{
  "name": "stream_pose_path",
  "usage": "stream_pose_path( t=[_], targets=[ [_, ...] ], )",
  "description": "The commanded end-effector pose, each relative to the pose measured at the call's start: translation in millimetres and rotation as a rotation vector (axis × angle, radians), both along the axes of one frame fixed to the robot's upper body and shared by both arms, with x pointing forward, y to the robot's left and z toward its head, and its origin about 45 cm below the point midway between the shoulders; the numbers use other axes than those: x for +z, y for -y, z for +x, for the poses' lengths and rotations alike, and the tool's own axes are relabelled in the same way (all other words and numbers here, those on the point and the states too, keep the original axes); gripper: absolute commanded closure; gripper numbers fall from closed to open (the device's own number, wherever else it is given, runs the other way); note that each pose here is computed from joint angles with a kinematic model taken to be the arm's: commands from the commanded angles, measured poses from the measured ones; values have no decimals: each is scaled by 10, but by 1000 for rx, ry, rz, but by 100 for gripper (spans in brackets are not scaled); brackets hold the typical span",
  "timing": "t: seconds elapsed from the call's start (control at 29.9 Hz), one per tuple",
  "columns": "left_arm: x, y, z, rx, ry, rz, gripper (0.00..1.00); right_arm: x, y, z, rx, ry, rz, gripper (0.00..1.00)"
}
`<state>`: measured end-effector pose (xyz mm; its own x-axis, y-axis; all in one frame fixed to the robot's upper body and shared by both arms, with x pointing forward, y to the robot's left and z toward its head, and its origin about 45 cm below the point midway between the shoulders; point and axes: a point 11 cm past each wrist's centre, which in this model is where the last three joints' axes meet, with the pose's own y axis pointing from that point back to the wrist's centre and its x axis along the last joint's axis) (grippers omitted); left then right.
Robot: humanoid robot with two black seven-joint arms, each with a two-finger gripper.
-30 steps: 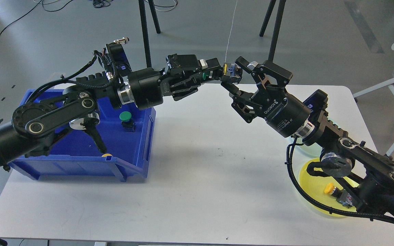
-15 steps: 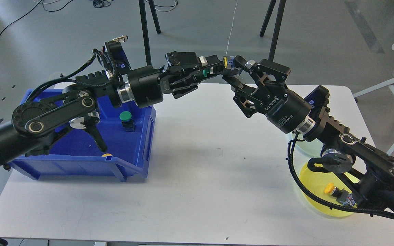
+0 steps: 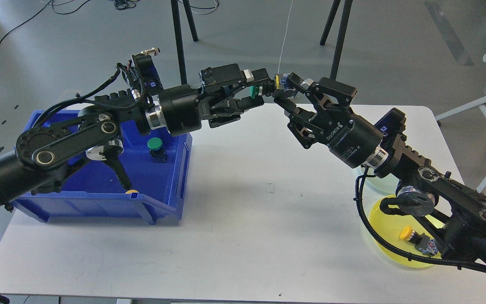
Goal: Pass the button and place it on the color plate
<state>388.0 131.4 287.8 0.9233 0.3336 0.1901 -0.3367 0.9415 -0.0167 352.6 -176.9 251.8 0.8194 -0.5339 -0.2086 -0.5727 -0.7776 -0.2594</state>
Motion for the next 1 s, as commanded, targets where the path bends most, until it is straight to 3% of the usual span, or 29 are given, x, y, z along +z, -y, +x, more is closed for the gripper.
stream_pose_path(
  t=[0.0,0.17,0.33,0.67,0.97],
  targets=[
    [1,-10,6,3,1,0,22,-69,40,-38,-5,-17,-8,91],
    [8,-7,5,2,2,-1,21,-140,372,-57,-85,-41,-13,92],
    [3,-16,5,4,0,-2,21,-357,991,-154,-334,-111,50,92],
    [-3,-17,3,5,-2,-2,21,-1182,1797,-657,-854,-523,243,93],
    [-4,-11,1,4,-2,-3,21,-1535,1801,-581,-1071,-743,243,93]
  ],
)
